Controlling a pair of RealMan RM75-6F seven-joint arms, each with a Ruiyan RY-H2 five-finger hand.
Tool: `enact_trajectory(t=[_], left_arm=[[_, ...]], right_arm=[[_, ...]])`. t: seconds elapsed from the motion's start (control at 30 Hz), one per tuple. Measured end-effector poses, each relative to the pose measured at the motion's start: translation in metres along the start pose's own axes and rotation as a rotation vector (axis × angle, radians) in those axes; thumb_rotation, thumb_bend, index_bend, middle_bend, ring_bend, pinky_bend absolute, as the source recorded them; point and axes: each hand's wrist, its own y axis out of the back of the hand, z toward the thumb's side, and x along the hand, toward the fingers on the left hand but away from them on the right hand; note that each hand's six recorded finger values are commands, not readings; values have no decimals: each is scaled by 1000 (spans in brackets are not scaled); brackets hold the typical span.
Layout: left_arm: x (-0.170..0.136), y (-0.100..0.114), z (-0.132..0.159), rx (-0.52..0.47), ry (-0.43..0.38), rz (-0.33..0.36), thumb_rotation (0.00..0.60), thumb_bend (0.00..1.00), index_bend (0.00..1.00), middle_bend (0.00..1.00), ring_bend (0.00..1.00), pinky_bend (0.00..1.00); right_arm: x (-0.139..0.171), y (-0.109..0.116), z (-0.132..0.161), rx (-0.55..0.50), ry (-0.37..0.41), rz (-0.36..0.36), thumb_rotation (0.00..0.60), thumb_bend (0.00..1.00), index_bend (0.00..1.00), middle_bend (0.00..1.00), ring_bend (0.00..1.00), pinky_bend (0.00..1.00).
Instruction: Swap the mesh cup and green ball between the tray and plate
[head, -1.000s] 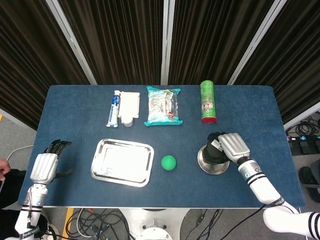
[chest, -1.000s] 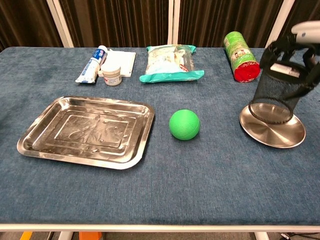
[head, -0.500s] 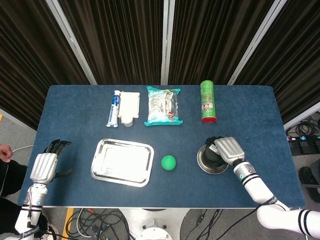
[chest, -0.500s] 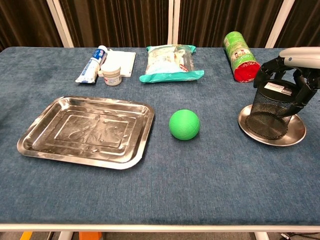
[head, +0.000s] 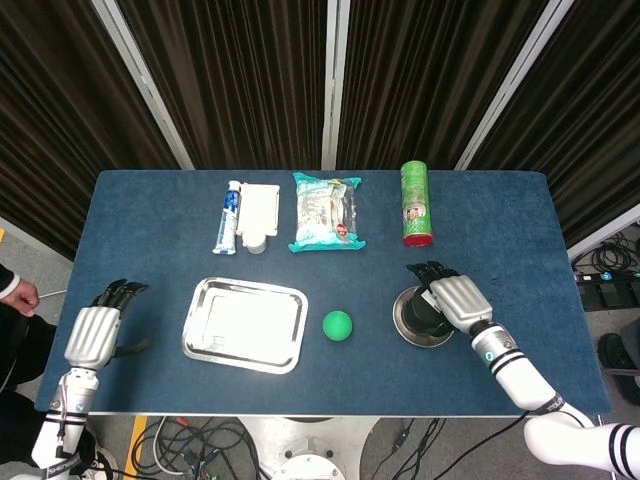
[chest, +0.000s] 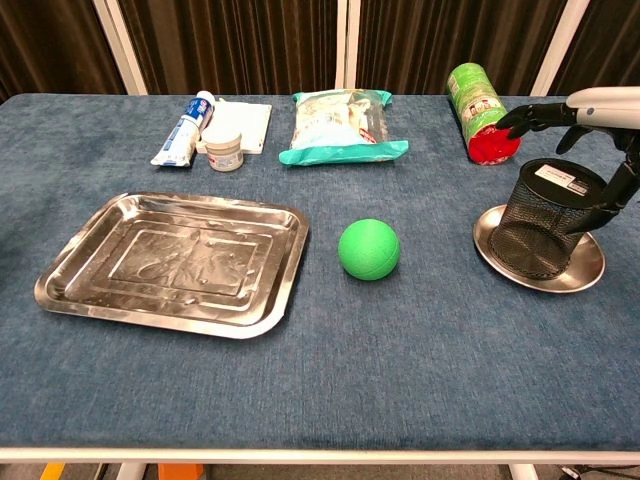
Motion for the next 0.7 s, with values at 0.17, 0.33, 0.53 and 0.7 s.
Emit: enact_trajectory(t=[0.17, 0.33, 0.53, 0.7], left_arm=[[1, -1, 6, -1, -18, -12, 600, 47, 207, 189, 108, 297], [4, -7, 22, 2, -66, -58, 600, 47, 204, 184, 108, 295], [15, -22, 72, -28, -214, -135, 600, 47, 197, 184, 108, 295], [28, -39, 125, -30, -356, -184, 600, 48, 193, 184, 108, 295]], right_arm=[[11, 12, -2, -17, 4, -32, 600, 0, 0, 54, 0, 171], [27, 37, -5, -82, 7, -114, 600, 0, 0, 56, 0, 163], [55, 76, -24, -188, -6, -285, 600, 0, 0, 51, 0, 159], [72, 89, -46, -247, -32, -366, 600, 0, 0, 50, 0, 150]])
